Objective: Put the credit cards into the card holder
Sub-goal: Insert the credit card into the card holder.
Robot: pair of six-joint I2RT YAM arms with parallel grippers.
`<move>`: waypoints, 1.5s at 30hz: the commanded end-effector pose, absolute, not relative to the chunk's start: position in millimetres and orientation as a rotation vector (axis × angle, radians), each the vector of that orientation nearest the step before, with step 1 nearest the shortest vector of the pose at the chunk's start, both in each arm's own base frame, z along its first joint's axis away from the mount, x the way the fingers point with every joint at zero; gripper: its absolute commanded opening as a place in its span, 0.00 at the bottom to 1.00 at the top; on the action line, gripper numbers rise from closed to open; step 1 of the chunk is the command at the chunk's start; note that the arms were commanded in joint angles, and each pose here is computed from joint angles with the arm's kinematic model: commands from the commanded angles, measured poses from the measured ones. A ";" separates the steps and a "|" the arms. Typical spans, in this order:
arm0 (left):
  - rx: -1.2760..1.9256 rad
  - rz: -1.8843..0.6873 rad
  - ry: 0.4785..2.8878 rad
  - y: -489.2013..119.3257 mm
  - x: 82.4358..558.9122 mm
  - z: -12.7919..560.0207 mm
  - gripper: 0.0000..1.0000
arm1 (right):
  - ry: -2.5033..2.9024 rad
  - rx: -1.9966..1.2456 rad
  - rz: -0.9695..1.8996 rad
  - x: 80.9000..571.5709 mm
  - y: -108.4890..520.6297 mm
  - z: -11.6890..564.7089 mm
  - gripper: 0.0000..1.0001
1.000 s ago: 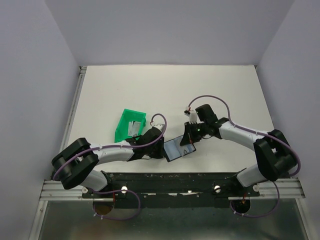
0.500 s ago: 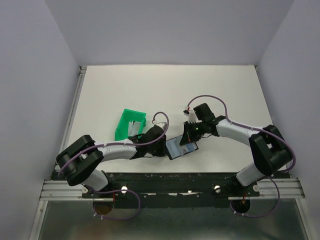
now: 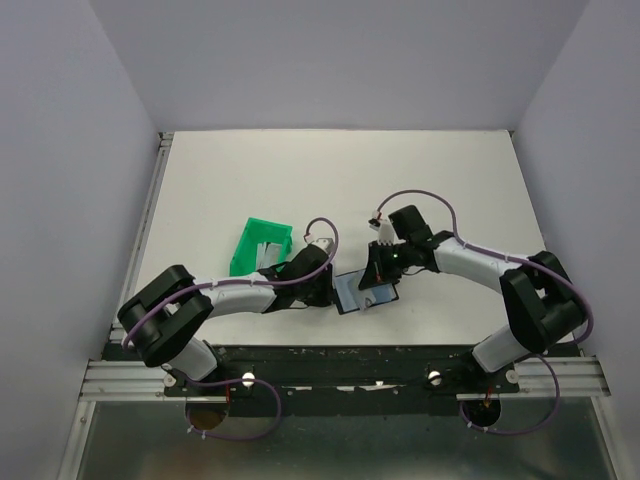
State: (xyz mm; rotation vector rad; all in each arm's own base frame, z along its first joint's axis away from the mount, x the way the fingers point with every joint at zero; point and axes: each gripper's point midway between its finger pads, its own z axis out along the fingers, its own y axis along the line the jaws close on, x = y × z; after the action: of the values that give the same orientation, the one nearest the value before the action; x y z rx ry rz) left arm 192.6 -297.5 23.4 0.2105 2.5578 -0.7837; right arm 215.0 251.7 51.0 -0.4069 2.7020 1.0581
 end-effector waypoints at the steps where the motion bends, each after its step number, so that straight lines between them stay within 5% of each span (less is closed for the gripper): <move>1: 0.226 -0.677 2.627 -278.7 188.7 3.2 0.00 | 2.680 -0.335 0.985 229.3 239.6 59.6 0.01; 45: 0.243 -0.690 2.634 -281.7 190.2 2.7 0.00 | 2.702 -0.168 1.127 235.9 247.7 39.3 0.01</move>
State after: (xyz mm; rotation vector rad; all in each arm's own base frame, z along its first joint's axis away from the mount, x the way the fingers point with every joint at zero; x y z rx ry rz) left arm 199.3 -296.9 23.7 0.2188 2.5493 -0.7750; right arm 239.6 241.1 40.7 -0.1952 2.7039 1.0403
